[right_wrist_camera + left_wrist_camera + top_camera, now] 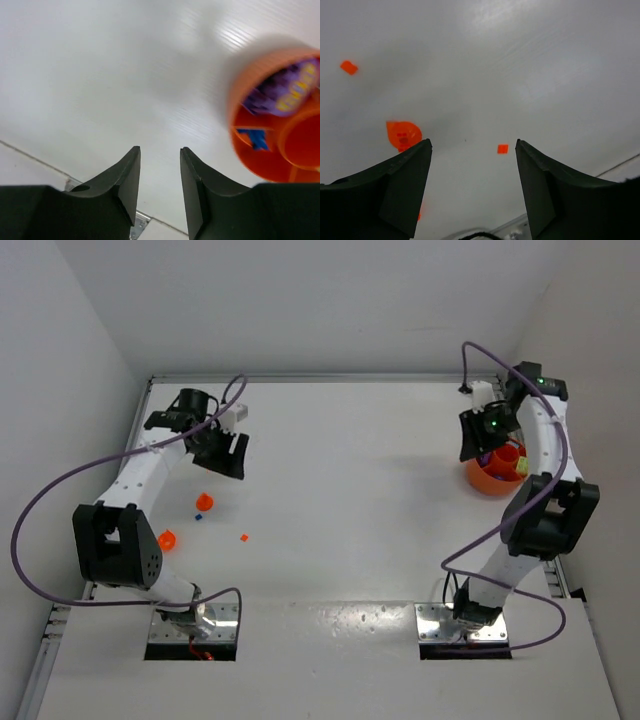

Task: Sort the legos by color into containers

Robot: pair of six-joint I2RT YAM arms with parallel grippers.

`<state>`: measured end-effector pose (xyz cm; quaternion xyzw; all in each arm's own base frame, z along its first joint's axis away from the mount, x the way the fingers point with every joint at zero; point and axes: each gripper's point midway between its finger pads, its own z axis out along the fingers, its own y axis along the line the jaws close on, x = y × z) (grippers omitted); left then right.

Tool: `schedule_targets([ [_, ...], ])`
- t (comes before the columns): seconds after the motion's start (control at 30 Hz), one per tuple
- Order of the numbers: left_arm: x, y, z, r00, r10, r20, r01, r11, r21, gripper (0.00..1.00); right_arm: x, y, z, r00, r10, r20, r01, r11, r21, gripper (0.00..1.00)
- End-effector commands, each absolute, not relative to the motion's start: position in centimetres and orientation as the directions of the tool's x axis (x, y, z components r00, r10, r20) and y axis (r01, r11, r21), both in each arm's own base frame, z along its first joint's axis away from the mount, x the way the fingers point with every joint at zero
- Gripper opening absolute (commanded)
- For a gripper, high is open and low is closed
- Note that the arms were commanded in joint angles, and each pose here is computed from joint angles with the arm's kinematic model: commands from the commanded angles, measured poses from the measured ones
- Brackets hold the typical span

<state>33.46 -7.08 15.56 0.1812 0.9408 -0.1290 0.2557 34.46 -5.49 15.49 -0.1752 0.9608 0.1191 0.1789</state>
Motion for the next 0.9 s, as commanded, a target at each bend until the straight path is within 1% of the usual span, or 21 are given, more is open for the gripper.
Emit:
schedule_targets([
  [0.0, 30.0, -5.9, 12.9, -0.802, 0.434, -0.41, 0.524, 0.841, -0.134, 0.71, 33.7, -0.9, 15.5, -0.82, -0.362, -0.442, -0.496, 0.836, 0.234, 0.38],
  [0.03, 29.9, -5.5, 12.3, -0.806, 0.437, -0.398, 0.517, 0.848, -0.115, 0.71, 34.0, -0.3, 15.1, -0.809, -0.374, -0.454, -0.513, 0.826, 0.235, 0.38],
  [0.07, 30.0, -5.1, 11.8, -0.815, 0.43, -0.389, 0.5, 0.861, -0.097, 0.69, 33.4, 0.3, 14.7, -0.81, -0.384, -0.444, -0.521, 0.818, 0.244, 0.38],
  [0.1, 29.7, -3.8, 11.0, -0.832, 0.424, -0.358, 0.468, 0.883, -0.04, 0.67, 33.7, 1.1, 14.8, -0.793, -0.407, -0.454, -0.547, 0.804, 0.235, 0.38],
  [0.13, 29.7, -3.2, 10.5, -0.835, 0.426, -0.348, 0.459, 0.888, -0.014, 0.65, 33.5, 1.5, 14.4, -0.799, -0.402, -0.447, -0.541, 0.805, 0.244, 0.38],
  [0.17, 30.2, -2.3, 10.4, -0.841, 0.405, -0.358, 0.425, 0.905, 0.026, 0.63, 33.5, 1.7, 14.2, -0.799, -0.399, -0.45, -0.542, 0.801, 0.252, 0.38],
  [0.2, 30.2, -0.7, 10.0, -0.86, 0.387, -0.333, 0.381, 0.92, 0.088, 0.6, 33.7, 2.1, 14.2, -0.794, -0.402, -0.457, -0.548, 0.799, 0.249, 0.38],
  [0.23, 29.7, 0.1, 9.0, -0.865, 0.404, -0.299, 0.39, 0.915, 0.106, 0.6, 33.7, 2.5, 13.9, -0.791, -0.409, -0.454, -0.555, 0.793, 0.251, 0.38],
  [0.3, 29.1, 2.0, 8.3, -0.878, 0.395, -0.271, 0.373, 0.919, 0.13, 0.59, 33.4, 3.0, 13.7, -0.795, -0.408, -0.448, -0.555, 0.787, 0.268, 0.38],
  [0.33, 28.4, 2.8, 7.3, -0.889, 0.395, -0.232, 0.374, 0.918, 0.13, 0.59, 33.6, 3.0, 13.7, -0.791, -0.408, -0.456, -0.558, 0.788, 0.262, 0.38],
  [0.37, 28.3, 3.4, 7.1, -0.887, 0.401, -0.229, 0.379, 0.915, 0.136, 0.59, 33.3, 3.0, 13.4, -0.796, -0.408, -0.447, -0.555, 0.787, 0.269, 0.38],
  [0.4, 28.1, 4.5, 6.4, -0.892, 0.406, -0.2, 0.386, 0.913, 0.132, 0.59, 33.2, 3.5, 13.1, -0.792, -0.414, -0.449, -0.564, 0.778, 0.278, 0.38],
  [0.53, 27.9, 6.2, 4.8, -0.89, 0.426, -0.164, 0.419, 0.905, 0.079, 0.58, 33.2, 4.1, 12.6, -0.79, -0.411, -0.454, -0.567, 0.772, 0.288, 0.38],
  [0.6, 28.0, 6.6, 4.3, -0.886, 0.438, -0.148, 0.432, 0.899, 0.073, 0.54, 33.4, 4.3, 12.7, -0.783, -0.419, -0.461, -0.576, 0.767, 0.282, 0.38],
  [0.63, 28.6, 7.1, 4.2, -0.884, 0.442, -0.153, 0.434, 0.897, 0.08, 0.5, 33.4, 4.3, 12.7, -0.782, -0.419, -0.461, -0.576, 0.767, 0.282, 0.38],
  [0.67, 28.7, 7.1, 3.5, -0.887, 0.441, -0.134, 0.436, 0.898, 0.066, 0.48, 33.4, 4.3, 12.7, -0.782, -0.419, -0.461, -0.576, 0.767, 0.282, 0.38],
  [0.77, 29.3, 7.0, 3.1, -0.884, 0.449, -0.131, 0.446, 0.893, 0.05, 0.4, 33.2, 4.4, 12.1, -0.787, -0.418, -0.454, -0.574, 0.767, 0.288, 0.38],
  [0.83, 29.2, 6.8, 2.7, -0.885, 0.448, -0.127, 0.448, 0.893, 0.034, 0.39, 33.1, 4.4, 12.2, -0.782, -0.419, -0.462, -0.577, 0.767, 0.281, 0.38],
  [0.87, 29.3, 6.4, 2.7, -0.883, 0.448, -0.143, 0.451, 0.893, 0.013, 0.38, 33.1, 4.4, 12.2, -0.782, -0.419, -0.462, -0.577, 0.767, 0.281, 0.38],
])
